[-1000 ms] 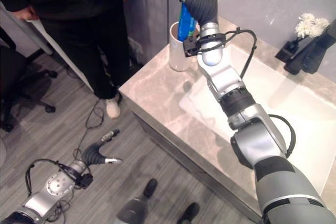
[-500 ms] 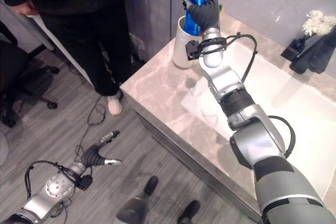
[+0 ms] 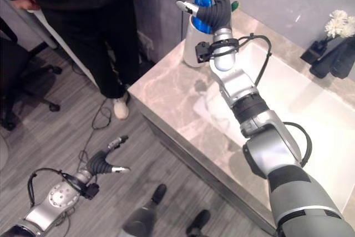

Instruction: Put brush and paste in cup on sink, flatten towel.

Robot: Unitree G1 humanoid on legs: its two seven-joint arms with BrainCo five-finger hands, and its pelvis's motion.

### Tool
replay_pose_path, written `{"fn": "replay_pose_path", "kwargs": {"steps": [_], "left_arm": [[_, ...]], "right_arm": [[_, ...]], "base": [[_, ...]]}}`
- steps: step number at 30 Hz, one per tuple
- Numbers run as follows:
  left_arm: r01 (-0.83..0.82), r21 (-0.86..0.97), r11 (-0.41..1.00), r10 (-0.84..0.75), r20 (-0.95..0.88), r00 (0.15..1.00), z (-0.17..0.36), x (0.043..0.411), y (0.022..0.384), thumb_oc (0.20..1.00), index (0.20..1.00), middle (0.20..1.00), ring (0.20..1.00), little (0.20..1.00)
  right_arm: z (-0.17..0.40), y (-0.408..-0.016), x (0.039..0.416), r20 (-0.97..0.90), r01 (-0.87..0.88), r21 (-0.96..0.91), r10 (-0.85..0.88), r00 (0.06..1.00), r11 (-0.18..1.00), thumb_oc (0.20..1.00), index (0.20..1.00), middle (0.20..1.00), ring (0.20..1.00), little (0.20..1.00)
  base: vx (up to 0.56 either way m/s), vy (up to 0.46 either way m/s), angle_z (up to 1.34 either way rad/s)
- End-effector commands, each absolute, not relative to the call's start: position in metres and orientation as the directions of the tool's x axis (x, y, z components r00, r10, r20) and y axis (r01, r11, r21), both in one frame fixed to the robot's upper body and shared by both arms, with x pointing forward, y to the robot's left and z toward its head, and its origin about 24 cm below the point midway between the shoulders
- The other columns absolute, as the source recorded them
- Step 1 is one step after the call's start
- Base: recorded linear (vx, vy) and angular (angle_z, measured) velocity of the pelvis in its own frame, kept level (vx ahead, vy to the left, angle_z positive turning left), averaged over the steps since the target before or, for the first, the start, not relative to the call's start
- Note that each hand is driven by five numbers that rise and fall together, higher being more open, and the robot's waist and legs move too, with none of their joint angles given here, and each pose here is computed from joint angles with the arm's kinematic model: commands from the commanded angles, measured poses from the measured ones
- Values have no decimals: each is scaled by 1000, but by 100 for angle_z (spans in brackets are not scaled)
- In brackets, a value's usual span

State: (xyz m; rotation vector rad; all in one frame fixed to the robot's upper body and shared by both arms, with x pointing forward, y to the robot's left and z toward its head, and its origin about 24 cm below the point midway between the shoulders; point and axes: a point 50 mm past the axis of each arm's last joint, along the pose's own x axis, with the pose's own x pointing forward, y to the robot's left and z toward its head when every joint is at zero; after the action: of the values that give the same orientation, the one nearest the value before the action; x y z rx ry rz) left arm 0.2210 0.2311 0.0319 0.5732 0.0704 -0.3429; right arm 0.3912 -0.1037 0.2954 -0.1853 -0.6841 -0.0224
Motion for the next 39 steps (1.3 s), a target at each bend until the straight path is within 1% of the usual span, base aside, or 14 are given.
{"fn": "replay_pose_path", "kwargs": {"steps": [1, 16, 23, 24, 25, 28, 29, 30, 31, 32, 33, 37, 38, 39], "left_arm": [[295, 539, 789, -278, -116, 954, 41, 221, 241, 1000, 1000, 1000, 1000, 1000], [306, 561, 769, -287, -125, 950, 43, 222, 242, 1000, 1000, 1000, 1000, 1000], [323, 593, 738, -244, -212, 946, 18, 222, 246, 1000, 1000, 1000, 1000, 1000], [325, 593, 737, -246, -213, 946, 18, 222, 245, 1000, 1000, 1000, 1000, 1000], [320, 590, 741, -241, -212, 947, 16, 219, 244, 1000, 1000, 1000, 1000, 1000], [322, 584, 745, -239, -217, 947, 13, 215, 243, 1000, 1000, 1000, 1000, 1000], [322, 581, 747, -238, -218, 947, 13, 214, 243, 1000, 1000, 1000, 1000, 1000], [315, 569, 760, -231, -216, 949, 10, 209, 242, 1000, 1000, 1000, 1000, 1000], [322, 570, 756, -235, -223, 946, 10, 208, 242, 1000, 1000, 1000, 1000, 1000], [318, 572, 756, -229, -223, 947, 9, 206, 242, 1000, 1000, 1000, 1000, 1000], [304, 571, 763, -213, -223, 951, 7, 203, 244, 1000, 1000, 1000, 1000, 1000], [278, 577, 768, -173, -231, 957, 5, 194, 250, 1000, 1000, 1000, 1000, 1000], [266, 572, 776, -156, -235, 960, 3, 191, 252, 1000, 1000, 1000, 1000, 1000], [270, 573, 774, -159, -237, 958, 3, 190, 252, 1000, 1000, 1000, 1000, 1000]], "right_arm": [[327, -98, 372, 752, 49, -154, 85, 654, 987, 1000, 1000, 1000, 1000, 1000], [333, -92, 356, 806, 14, -126, 94, 584, 992, 1000, 1000, 1000, 1000, 1000], [351, -126, 317, 917, 109, -108, 57, 395, 988, 1000, 1000, 1000, 1000, 1000], [350, -127, 317, 917, 112, -108, 56, 396, 988, 1000, 1000, 1000, 1000, 1000], [343, -152, 296, 946, 201, -104, 35, 323, 974, 1000, 1000, 1000, 1000, 1000], [334, -172, 281, 957, 283, -98, 13, 290, 954, 1000, 1000, 1000, 1000, 1000], [330, -184, 276, 961, 334, -96, -1, 277, 938, 1000, 1000, 1000, 1000, 1000], [319, -208, 262, 967, 446, -91, -29, 254, 890, 1000, 1000, 1000, 1000, 1000], [316, -209, 260, 965, 451, -90, -34, 259, 888, 1000, 1000, 1000, 1000, 1000], [309, -224, 255, 962, 522, -98, -52, 266, 847, 1000, 1000, 1000, 1000, 1000], [296, -249, 242, 961, 638, -102, -90, 261, 763, 1000, 1000, 1000, 1000, 1000], [269, -303, 203, 946, 833, -46, -243, 213, 551, 1000, 1000, 1000, 1000, 1000], [256, -326, 190, 923, 891, 13, -349, 164, 453, 1000, 1000, 1000, 1000, 1000], [255, -327, 189, 922, 893, 14, -351, 162, 450, 1000, 1000, 1000, 1000, 1000]], "base": [[-18, -3, -9], [-13, -9, -4], [0, 0, 0], [-19, 25, -13], [-15, 22, -19], [-19, 27, -10], [-2, 24, -22], [-4, 26, -28], [-5, 31, -24], [12, 21, -20], [-17, 37, -27], [-1, 47, -41], [38, 47, -55], [-3, 63, -40]]}}
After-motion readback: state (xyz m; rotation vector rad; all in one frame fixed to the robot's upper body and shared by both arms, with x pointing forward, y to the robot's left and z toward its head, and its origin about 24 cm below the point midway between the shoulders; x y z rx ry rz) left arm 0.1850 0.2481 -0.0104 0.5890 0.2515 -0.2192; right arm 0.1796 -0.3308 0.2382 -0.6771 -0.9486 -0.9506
